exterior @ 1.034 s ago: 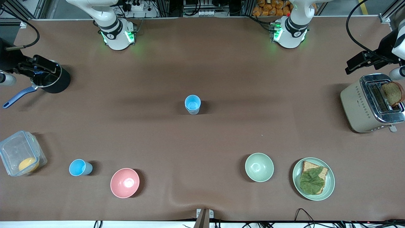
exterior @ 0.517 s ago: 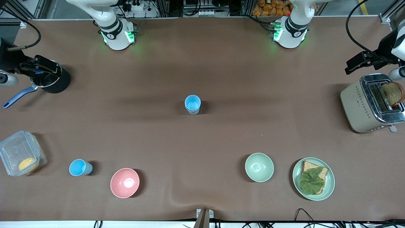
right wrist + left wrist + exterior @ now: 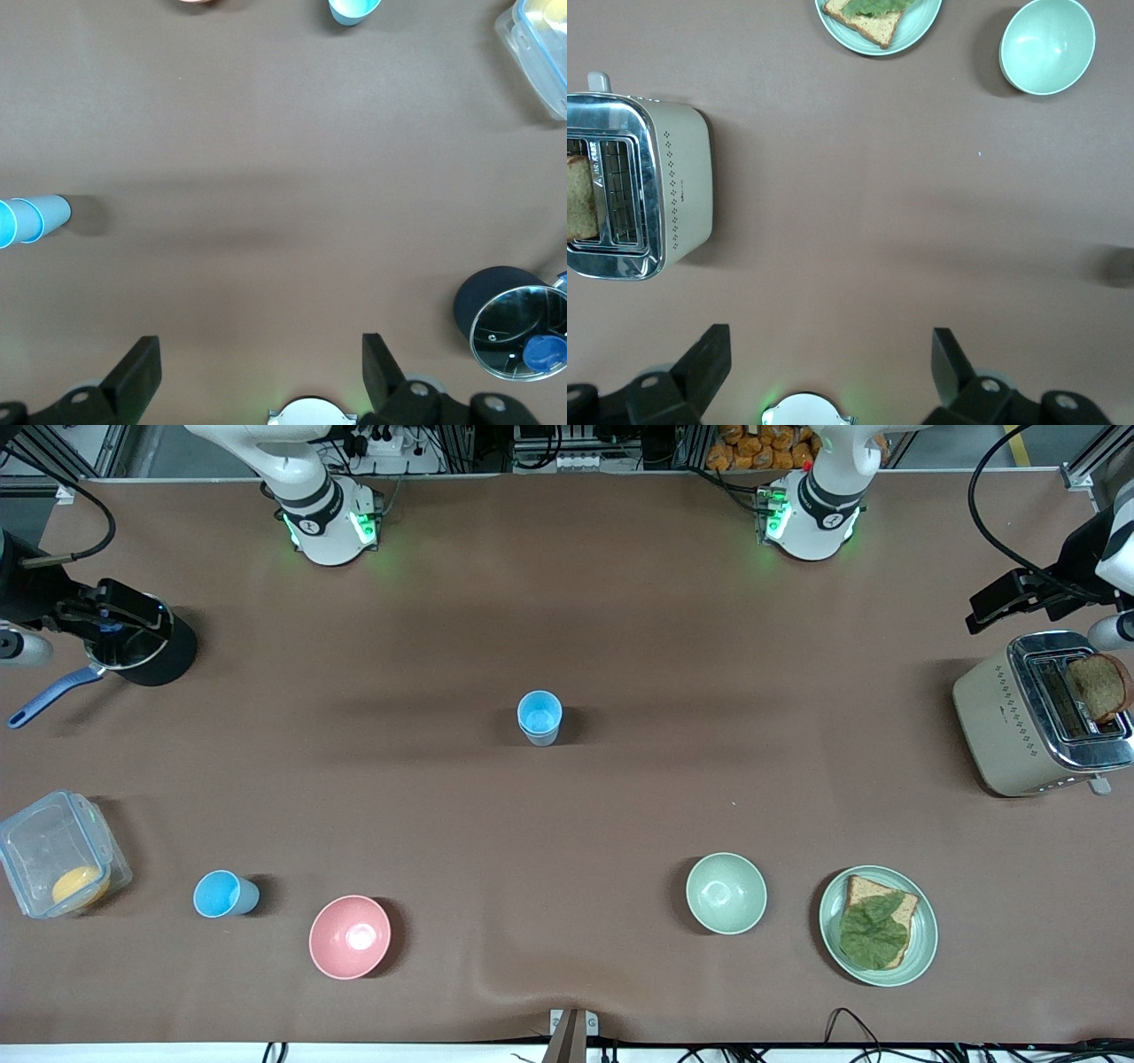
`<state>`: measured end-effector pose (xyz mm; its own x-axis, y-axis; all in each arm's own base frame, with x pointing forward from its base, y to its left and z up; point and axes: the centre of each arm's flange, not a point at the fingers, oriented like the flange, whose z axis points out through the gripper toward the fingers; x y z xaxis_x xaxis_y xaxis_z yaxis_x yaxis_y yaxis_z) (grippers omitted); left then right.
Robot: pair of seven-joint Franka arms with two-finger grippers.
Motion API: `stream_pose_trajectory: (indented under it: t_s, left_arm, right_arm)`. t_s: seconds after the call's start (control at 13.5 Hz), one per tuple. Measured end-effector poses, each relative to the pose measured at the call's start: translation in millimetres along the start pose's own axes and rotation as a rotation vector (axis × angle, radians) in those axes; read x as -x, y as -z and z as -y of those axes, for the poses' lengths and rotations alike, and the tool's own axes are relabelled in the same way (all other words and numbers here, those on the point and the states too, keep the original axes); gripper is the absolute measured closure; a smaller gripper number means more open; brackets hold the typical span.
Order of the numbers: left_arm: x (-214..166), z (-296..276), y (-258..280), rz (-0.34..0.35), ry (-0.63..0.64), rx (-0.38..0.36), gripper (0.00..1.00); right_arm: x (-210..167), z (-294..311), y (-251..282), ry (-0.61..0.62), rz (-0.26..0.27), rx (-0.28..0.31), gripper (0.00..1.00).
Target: Stack blue cups with both arms
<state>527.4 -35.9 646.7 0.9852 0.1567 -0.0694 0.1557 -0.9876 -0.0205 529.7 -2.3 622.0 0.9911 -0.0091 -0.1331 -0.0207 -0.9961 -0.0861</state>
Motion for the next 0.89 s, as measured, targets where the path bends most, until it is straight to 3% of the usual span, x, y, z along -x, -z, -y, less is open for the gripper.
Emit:
stream_pose_trajectory:
  t_s: [0.89]
  left_arm:
    - [-1.2,1.2,1.3,-0.008,0.003,0.002,0.0]
  right_arm:
    - [-2.6,1.1,-7.7,0.002,0.017,0.0,0.0]
